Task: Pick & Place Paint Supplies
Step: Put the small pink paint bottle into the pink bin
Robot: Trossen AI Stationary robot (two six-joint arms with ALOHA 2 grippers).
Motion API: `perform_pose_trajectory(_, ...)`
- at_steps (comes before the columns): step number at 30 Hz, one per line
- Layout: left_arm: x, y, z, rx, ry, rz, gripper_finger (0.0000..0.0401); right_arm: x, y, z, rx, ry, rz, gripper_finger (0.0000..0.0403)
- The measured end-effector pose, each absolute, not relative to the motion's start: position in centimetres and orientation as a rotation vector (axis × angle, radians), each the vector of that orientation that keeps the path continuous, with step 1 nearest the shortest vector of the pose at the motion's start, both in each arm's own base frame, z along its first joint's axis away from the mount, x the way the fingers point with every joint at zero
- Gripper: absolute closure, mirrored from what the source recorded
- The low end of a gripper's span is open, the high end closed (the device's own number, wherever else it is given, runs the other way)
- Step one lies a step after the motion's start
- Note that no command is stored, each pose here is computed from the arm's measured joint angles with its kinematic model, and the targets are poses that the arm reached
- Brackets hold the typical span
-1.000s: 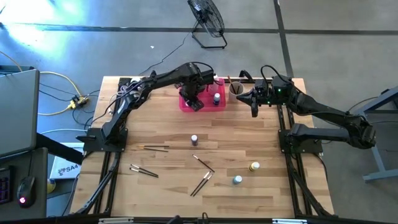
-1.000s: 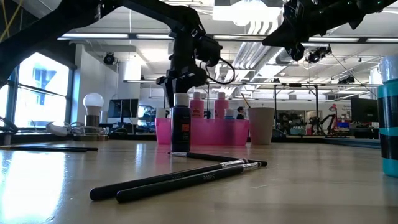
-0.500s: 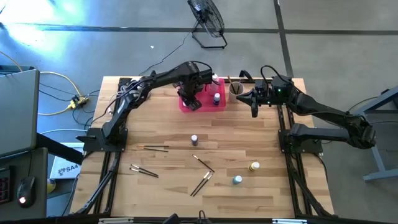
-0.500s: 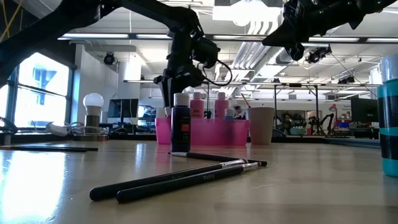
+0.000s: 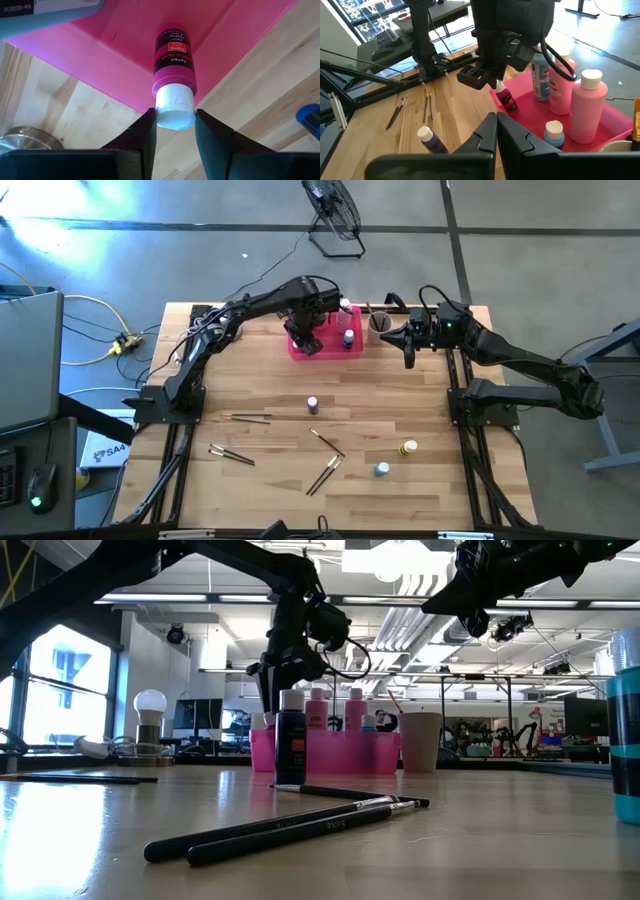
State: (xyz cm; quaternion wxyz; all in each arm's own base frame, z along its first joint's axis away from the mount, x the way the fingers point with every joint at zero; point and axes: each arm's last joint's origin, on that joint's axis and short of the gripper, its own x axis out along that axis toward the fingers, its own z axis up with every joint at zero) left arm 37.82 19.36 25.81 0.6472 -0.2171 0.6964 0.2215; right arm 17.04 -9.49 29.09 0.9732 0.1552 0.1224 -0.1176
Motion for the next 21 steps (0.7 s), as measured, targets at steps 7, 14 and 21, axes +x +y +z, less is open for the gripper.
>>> perform_pose_trajectory(7, 37.84, 19.32, 25.81, -0.499, 1.583, 0.498, 0.0286, 17.04, -9.49, 29.09, 0.313, 0.247, -0.238, 0.0398)
perform_pose_trajectory(14, 37.81, 19.38, 25.81, -0.479, 1.587, 0.519, 0.0268, 17.05, -9.46, 29.09, 0.315, 0.247, -0.225, 0.0398)
perform_pose_trajectory(21, 37.81, 19.39, 25.81, -0.479, 1.587, 0.519, 0.025, 17.54, -9.51, 28.63, 0.36, 0.272, -0.148, 0.0398)
